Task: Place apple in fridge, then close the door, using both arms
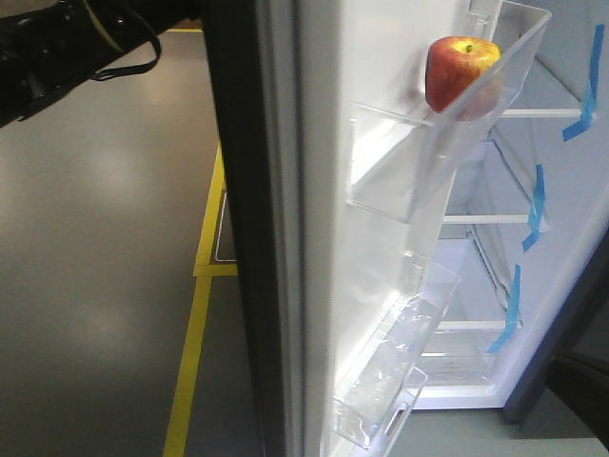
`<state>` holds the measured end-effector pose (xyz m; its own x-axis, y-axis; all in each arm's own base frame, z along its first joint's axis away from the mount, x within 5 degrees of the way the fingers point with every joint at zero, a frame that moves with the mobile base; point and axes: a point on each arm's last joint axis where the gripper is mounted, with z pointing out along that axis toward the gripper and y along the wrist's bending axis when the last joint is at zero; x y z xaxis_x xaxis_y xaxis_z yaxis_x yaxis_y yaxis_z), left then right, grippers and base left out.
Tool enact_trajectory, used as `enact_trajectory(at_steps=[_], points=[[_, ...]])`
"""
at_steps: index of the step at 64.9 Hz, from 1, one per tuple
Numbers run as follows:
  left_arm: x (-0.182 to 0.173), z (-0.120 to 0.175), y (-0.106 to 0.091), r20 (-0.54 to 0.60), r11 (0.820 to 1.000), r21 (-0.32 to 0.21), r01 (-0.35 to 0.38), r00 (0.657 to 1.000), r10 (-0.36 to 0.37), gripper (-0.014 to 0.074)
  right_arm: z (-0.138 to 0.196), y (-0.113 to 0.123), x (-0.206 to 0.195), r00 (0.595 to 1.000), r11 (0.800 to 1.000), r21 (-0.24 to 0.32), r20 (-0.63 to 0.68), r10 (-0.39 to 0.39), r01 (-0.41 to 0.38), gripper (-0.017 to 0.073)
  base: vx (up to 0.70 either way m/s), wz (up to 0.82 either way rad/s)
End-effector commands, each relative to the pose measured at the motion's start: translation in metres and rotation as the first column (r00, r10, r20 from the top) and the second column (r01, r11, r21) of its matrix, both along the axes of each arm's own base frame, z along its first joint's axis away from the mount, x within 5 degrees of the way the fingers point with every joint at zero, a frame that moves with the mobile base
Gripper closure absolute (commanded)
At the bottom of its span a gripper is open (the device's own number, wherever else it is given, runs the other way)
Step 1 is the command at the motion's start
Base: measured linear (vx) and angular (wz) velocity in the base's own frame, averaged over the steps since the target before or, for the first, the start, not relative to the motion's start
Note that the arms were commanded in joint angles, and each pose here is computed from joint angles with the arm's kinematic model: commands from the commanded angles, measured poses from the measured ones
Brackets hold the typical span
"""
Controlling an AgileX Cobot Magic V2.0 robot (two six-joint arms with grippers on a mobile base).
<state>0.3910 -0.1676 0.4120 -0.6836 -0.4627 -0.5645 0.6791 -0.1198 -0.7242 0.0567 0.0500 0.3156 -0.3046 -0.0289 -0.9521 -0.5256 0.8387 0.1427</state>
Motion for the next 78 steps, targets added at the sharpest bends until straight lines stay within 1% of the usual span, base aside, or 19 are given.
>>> enact_trajectory(at_steps=[1, 9, 12, 15, 20, 28, 32, 37, 39, 44, 50, 53, 56, 59, 65, 71, 75, 76, 78], points=[[-0.056, 0.035, -0.032, 0.189, 0.956, -0.029, 0.293, 0.940, -0.283, 0.0178, 0.010, 0.000, 0.002, 0.999, 0.999, 0.035, 0.038, -0.018, 0.017, 0.0563, 0.00, 0.00], [-0.078, 0.030, -0.065, 0.192, 0.923, 0.030, 0.384, 0.904, -0.382, 0.0179, 0.010, 0.000, 0.002, 0.999, 0.999, 0.034, 0.035, -0.014, 0.013, 0.0563, 0.00, 0.00], [-0.083, 0.028, -0.073, 0.191, 0.914, 0.049, 0.402, 0.895, -0.404, 0.0179, 0.010, 0.000, 0.002, 0.999, 0.999, 0.034, 0.035, -0.014, 0.013, 0.0563, 0.00, 0.00], [-0.085, 0.027, -0.077, 0.189, 0.911, 0.068, 0.406, 0.891, -0.412, 0.0179, 0.010, 0.000, 0.002, 0.999, 0.999, 0.034, 0.035, -0.014, 0.013, 0.0563, 0.00, 0.00], [-0.085, 0.025, -0.078, 0.186, 0.913, 0.084, 0.399, 0.894, -0.408, 0.0179, 0.011, 0.000, 0.002, 0.999, 0.999, 0.035, 0.039, -0.019, 0.018, 0.0563, 0.00, 0.00], [-0.074, 0.025, -0.068, 0.176, 0.935, 0.083, 0.344, 0.919, -0.353, 0.0179, 0.012, -0.002, 0.003, 0.998, 0.999, 0.038, 0.057, -0.040, 0.038, 0.0563, 0.00, 0.00], [-0.066, 0.025, -0.060, 0.169, 0.949, 0.084, 0.303, 0.934, -0.313, 0.0179, 0.014, -0.005, 0.005, 0.994, 0.997, 0.039, 0.085, -0.073, 0.070, 0.0563, 0.00, 0.00], [-0.056, 0.025, -0.048, 0.160, 0.965, 0.085, 0.247, 0.953, -0.258, 0.0179, 0.019, -0.011, 0.009, 0.977, 0.988, 0.051, 0.148, -0.151, 0.145, 0.0562, 0.00, 0.00], [-0.051, 0.025, -0.041, 0.156, 0.972, 0.085, 0.219, 0.961, -0.230, 0.0179, 0.022, -0.014, 0.011, 0.966, 0.982, 0.056, 0.178, -0.188, 0.181, 0.0561, 0.00, 0.00], [-0.042, 0.025, -0.026, 0.154, 0.982, 0.077, 0.175, 0.971, -0.185, 0.0179, 0.029, -0.024, 0.017, 0.920, 0.955, 0.079, 0.255, -0.297, 0.286, 0.0559, 0.00, 0.00], [-0.033, 0.026, -0.009, 0.155, 0.988, 0.077, 0.131, 0.978, -0.141, 0.0179, 0.038, -0.036, 0.029, 0.851, 0.910, 0.087, 0.325, -0.412, 0.406, 0.0547, 0.00, 0.00], [-0.029, 0.026, 0.000, 0.156, 0.991, 0.077, 0.108, 0.981, -0.119, 0.0179, 0.043, -0.040, 0.038, 0.830, 0.893, 0.064, 0.345, -0.439, 0.446, 0.0534, 0.00, 0.00], [-0.026, 0.026, 0.008, 0.158, 0.993, 0.077, 0.089, 0.982, -0.100, 0.0179, 0.049, -0.043, 0.047, 0.818, 0.883, 0.037, 0.359, -0.449, 0.468, 0.0517, 0.00, 0.00], [-0.023, 0.026, 0.016, 0.158, 0.995, 0.077, 0.069, 0.984, -0.080, 0.0182, 0.054, -0.045, 0.062, 0.817, 0.874, 0.005, 0.353, -0.456, 0.485, 0.0485, 0.00, 0.00], [-0.017, 0.025, 0.033, 0.159, 0.997, 0.079, 0.026, 0.987, -0.038, 0.0190, 0.069, -0.048, 0.096, 0.818, 0.863, -0.031, 0.337, -0.466, 0.504, 0.0404, 0.00, 0.00], [-0.013, 0.026, 0.046, 0.163, 0.997, 0.079, -0.003, 0.987, -0.010, 0.0209, 0.083, -0.052, 0.128, 0.802, 0.846, -0.028, 0.337, -0.493, 0.532, 0.0284, 0.00, 0.00], [-0.010, 0.025, 0.055, 0.165, 0.996, 0.087, -0.023, 0.986, 0.008, 0.0227, 0.090, -0.056, 0.151, 0.779, 0.827, -0.020, 0.347, -0.522, 0.562, 0.0200, 0.00, 0.00], [-0.010, 0.024, 0.057, 0.165, 0.995, 0.092, -0.028, 0.986, 0.012, 0.0231, 0.092, -0.058, 0.158, 0.767, 0.817, -0.013, 0.355, -0.534, 0.576, 0.0177, 0.00, 0.00], [-0.009, 0.024, 0.061, 0.167, 0.994, 0.103, -0.038, 0.986, 0.021, 0.0244, 0.094, -0.060, 0.166, 0.756, 0.808, -0.010, 0.360, -0.547, 0.589, 0.0151, 0.00, 0.00]])
